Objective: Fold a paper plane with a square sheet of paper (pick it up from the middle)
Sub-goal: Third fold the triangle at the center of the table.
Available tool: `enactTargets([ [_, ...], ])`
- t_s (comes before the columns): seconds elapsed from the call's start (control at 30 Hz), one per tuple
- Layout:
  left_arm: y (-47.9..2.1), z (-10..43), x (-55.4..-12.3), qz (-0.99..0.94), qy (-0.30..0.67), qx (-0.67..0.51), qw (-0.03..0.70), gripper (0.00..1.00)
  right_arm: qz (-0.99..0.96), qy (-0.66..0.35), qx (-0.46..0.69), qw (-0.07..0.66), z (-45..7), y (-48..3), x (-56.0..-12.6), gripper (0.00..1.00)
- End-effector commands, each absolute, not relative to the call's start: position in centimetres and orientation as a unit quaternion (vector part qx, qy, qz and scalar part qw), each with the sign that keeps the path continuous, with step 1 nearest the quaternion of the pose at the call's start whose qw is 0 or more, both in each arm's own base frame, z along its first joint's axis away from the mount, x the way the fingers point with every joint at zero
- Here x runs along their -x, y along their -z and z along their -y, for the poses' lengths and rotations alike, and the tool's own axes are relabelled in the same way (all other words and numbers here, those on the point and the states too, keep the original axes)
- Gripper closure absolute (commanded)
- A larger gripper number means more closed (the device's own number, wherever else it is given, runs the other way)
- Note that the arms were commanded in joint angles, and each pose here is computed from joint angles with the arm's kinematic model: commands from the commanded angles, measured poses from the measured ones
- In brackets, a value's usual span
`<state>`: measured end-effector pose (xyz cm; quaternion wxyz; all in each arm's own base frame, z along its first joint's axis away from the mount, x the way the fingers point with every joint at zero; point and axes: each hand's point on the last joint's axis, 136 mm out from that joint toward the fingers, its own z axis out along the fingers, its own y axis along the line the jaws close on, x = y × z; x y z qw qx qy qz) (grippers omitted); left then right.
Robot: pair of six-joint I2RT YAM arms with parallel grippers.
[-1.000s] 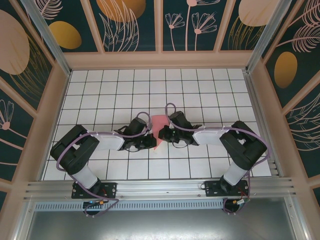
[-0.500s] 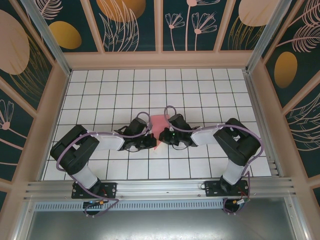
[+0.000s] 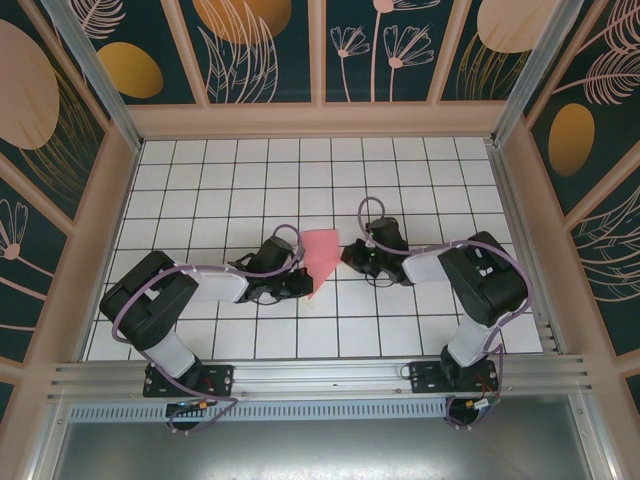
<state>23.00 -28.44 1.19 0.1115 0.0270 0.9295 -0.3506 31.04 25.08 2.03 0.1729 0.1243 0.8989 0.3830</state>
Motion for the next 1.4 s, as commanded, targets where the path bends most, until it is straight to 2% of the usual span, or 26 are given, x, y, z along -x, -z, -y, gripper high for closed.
enactTargets([
  [0.0,3.1,24.5,-20.7,-0.964,0.258,-0.01,0.069,0.99,-0.895,-0.375,-0.124,0.209,-23.9,-3.1,-32.1,0.9],
  [0.23,3.0,24.6,-20.8,-0.963,0.259,-0.012,0.071,0.98,-0.88,-0.414,-0.075,0.22,-27.1,-6.9,-30.7,0.88],
  [0.5,3.0,24.6,-20.9,-0.964,0.257,-0.015,0.071,0.98,-0.897,-0.407,-0.047,0.167,-30.4,-4.3,-28.0,0.89],
  [0.83,2.6,24.0,-20.5,-0.965,0.248,-0.031,0.077,0.97,-0.923,-0.334,-0.1,0.163,-27.2,-0.8,-29.0,0.89],
  [1.13,1.1,23.6,-20.4,-0.963,0.243,-0.063,0.093,0.94,-0.91,-0.342,-0.113,0.203,-26.0,-4.2,-29.4,0.88],
  [1.27,-2.0,24.8,-21.3,-0.95,0.272,-0.086,0.126,0.89,-0.897,-0.354,-0.119,0.237,-25.0,-6.9,-29.1,0.83],
  [1.37,-5.0,25.4,-22.5,-0.939,0.289,-0.089,0.164,0.85,-0.888,-0.36,-0.124,0.256,-24.2,-8.2,-28.8,0.72],
])
